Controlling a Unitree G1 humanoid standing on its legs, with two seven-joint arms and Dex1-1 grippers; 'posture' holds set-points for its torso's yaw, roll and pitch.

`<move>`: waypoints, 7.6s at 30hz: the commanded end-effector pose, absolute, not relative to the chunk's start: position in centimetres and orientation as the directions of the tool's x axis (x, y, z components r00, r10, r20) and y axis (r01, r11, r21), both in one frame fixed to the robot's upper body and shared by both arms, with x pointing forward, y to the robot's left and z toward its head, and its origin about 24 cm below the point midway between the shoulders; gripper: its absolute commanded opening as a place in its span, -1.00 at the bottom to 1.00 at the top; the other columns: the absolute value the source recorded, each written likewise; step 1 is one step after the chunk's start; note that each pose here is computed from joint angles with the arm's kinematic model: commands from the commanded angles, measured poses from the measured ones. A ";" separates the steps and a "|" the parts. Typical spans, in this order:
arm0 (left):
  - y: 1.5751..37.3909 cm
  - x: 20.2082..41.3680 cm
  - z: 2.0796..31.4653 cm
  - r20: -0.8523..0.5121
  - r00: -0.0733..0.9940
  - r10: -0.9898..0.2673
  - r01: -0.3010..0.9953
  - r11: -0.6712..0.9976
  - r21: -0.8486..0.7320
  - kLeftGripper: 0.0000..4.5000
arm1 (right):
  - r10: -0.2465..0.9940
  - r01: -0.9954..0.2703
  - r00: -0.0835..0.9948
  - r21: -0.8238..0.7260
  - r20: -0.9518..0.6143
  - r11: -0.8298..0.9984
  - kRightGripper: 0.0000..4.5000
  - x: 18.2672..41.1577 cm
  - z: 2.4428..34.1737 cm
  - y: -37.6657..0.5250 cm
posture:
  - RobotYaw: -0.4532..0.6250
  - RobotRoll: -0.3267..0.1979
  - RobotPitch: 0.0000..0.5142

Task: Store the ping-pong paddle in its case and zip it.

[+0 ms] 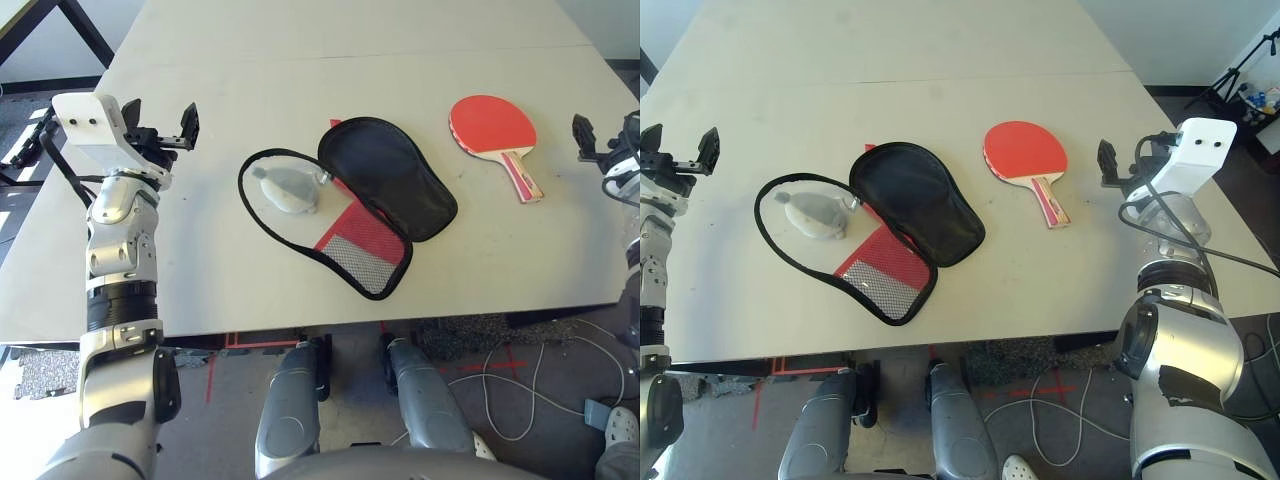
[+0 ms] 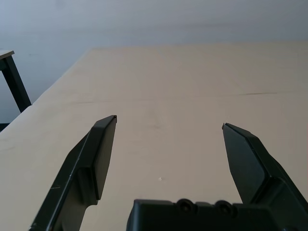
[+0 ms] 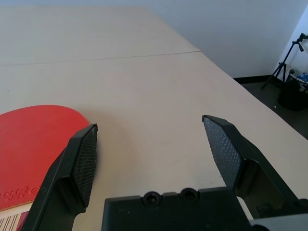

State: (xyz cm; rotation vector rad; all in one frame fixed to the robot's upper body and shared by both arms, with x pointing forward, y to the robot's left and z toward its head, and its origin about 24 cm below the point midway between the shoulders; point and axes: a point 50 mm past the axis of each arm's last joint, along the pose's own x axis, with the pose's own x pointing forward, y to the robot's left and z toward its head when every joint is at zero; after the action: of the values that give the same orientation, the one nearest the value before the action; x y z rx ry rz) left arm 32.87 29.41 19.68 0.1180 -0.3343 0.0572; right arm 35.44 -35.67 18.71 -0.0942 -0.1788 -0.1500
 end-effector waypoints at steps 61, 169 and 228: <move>12.9 30.6 21.1 -0.011 0.545 -0.838 0.815 0.527 0.241 1.00 | 0.052 -0.070 0.796 -0.007 -0.603 0.998 0.99 38.3 22.3 -26.0 | -0.26 0.25 -0.10; 13.7 30.4 21.0 -0.044 0.596 -0.802 0.778 0.563 0.278 1.00 | 0.467 -0.583 0.679 -0.029 -0.567 0.812 0.99 33.2 20.1 -13.2 | -0.14 0.25 0.00; 18.0 25.2 21.9 -0.205 0.546 -0.812 0.837 0.523 0.159 1.00 | 0.746 -0.821 0.570 -0.214 -0.344 0.529 0.99 31.7 20.4 -25.7 | -0.12 0.25 -0.09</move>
State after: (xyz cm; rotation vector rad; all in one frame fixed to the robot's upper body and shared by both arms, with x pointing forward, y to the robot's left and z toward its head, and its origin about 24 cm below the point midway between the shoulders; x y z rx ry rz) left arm 25.06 18.81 21.95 0.2461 0.1390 -0.9771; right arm 31.76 -24.84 20.31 -0.3660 0.2261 0.9798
